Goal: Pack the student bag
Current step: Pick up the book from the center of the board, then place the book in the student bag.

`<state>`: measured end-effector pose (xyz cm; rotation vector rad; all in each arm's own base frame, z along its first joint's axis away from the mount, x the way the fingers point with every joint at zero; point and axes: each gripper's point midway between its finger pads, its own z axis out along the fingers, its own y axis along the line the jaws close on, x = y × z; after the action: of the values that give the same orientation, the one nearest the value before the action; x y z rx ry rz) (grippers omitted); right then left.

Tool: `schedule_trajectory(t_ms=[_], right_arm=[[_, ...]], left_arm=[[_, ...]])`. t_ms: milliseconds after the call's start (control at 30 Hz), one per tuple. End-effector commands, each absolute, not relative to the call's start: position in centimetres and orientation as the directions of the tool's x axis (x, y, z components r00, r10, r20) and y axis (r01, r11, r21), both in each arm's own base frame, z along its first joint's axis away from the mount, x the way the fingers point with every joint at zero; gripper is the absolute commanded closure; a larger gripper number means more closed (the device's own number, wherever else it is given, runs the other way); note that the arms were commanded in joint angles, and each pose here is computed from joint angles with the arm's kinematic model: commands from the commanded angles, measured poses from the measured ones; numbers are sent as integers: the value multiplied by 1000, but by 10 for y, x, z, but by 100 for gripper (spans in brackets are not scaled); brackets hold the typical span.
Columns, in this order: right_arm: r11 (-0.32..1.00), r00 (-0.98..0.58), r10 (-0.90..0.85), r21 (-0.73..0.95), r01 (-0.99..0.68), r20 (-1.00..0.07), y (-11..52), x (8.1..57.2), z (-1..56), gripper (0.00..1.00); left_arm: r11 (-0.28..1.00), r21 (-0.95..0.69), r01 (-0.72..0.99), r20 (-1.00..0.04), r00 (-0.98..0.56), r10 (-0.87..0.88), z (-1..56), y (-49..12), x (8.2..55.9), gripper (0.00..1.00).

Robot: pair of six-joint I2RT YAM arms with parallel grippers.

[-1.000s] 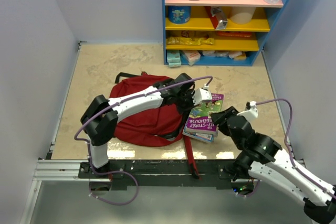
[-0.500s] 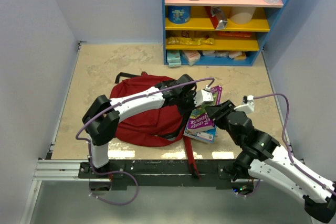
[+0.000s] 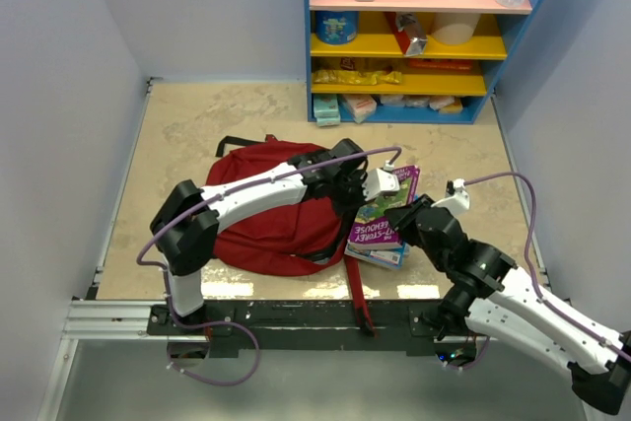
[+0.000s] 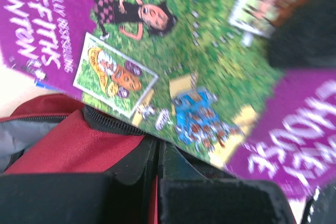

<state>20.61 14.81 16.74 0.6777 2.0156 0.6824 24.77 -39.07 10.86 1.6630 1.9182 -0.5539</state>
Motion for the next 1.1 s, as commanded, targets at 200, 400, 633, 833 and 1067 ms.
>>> schedule_trajectory(t_ms=[200, 400, 633, 833, 1067], right_arm=[[711, -484, 633, 701, 54, -605, 164, 207, 201, 100], [634, -468, 615, 751, -185, -635, 207, 219, 255, 100], [577, -498, 528, 721, -384, -688, 246, 217, 298, 100], [578, -640, 445, 747, -328, -626, 275, 216, 250, 100], [561, -689, 464, 787, -257, -556, 278, 212, 211, 100]], left_arm=[[193, 137, 972, -737, -30, 676, 221, -318, 252, 100], [206, 196, 959, -710, -6, 704, 239, -276, 237, 100], [249, 258, 934, -736, 23, 676, 277, -261, 234, 100], [300, 321, 898, -745, 44, 666, 305, -252, 242, 100], [407, 390, 826, -809, 97, 579, 350, -245, 251, 100]])
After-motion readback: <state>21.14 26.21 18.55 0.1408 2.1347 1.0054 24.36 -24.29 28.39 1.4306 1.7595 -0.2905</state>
